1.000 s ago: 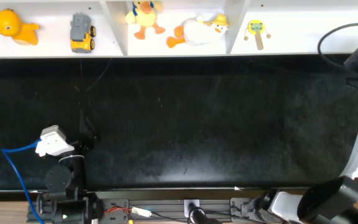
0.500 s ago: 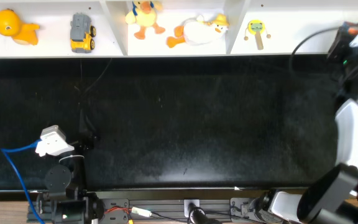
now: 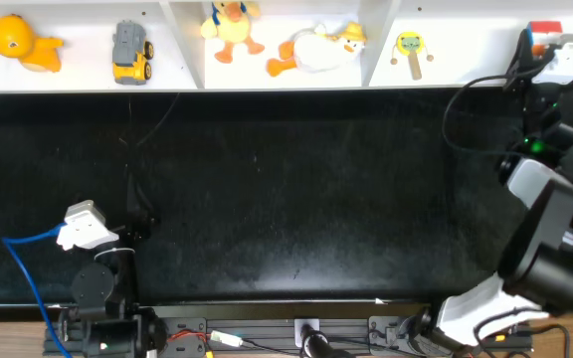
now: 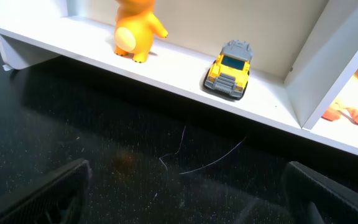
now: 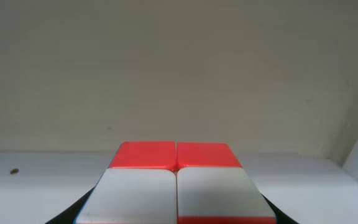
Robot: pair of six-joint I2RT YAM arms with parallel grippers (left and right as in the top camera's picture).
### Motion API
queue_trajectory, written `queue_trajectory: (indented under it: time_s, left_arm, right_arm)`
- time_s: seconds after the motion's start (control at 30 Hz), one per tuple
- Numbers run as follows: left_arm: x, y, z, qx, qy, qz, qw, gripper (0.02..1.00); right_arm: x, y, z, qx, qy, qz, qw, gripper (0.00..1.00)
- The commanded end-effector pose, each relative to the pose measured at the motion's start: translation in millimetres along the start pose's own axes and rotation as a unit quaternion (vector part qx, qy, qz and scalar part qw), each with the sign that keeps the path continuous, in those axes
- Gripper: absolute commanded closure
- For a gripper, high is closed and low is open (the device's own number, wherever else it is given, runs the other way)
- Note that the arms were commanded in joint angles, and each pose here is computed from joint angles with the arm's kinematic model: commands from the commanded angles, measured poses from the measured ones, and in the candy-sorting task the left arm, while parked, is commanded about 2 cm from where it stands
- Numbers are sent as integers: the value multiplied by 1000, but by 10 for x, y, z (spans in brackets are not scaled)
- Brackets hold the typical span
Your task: Store Toys
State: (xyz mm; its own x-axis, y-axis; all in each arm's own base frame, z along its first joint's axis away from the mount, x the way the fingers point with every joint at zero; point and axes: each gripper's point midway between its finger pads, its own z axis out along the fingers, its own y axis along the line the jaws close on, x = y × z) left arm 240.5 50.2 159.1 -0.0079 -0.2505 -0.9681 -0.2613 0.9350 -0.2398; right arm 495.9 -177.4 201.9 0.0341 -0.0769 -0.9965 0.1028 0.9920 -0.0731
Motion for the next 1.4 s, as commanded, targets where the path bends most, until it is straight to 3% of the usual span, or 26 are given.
queue_trajectory:
  time_s: [0.03,0.3,0.6,0.77,0.87,1.17,1.4]
  left_arm:
    - [-12,4,-2,1,-5,10,1000,23]
    - [-12,4,-2,1,-5,10,1000,20]
    - [-12,4,-2,1,-5,10,1000,23]
    - [-12,4,-2,1,-5,10,1000,20]
    - [-12,4,-2,1,-5,10,1000,20]
    - [-12,4,-2,1,-5,10,1000,20]
    - [-12,4,-2,1,-5,10,1000,20]
  right_arm:
    - [28,-63,189,-5,-11,22,1000,952]
    - [36,-145,477,-10,1,41,999,952]
    - [250,129,689,-86,39,45,995,952]
    - [346,400,728,-110,55,6,992,954]
    - [400,492,743,-113,65,-8,991,956]
    - [501,430,750,-86,87,-3,992,950]
    - [629,436,722,-86,114,7,990,658]
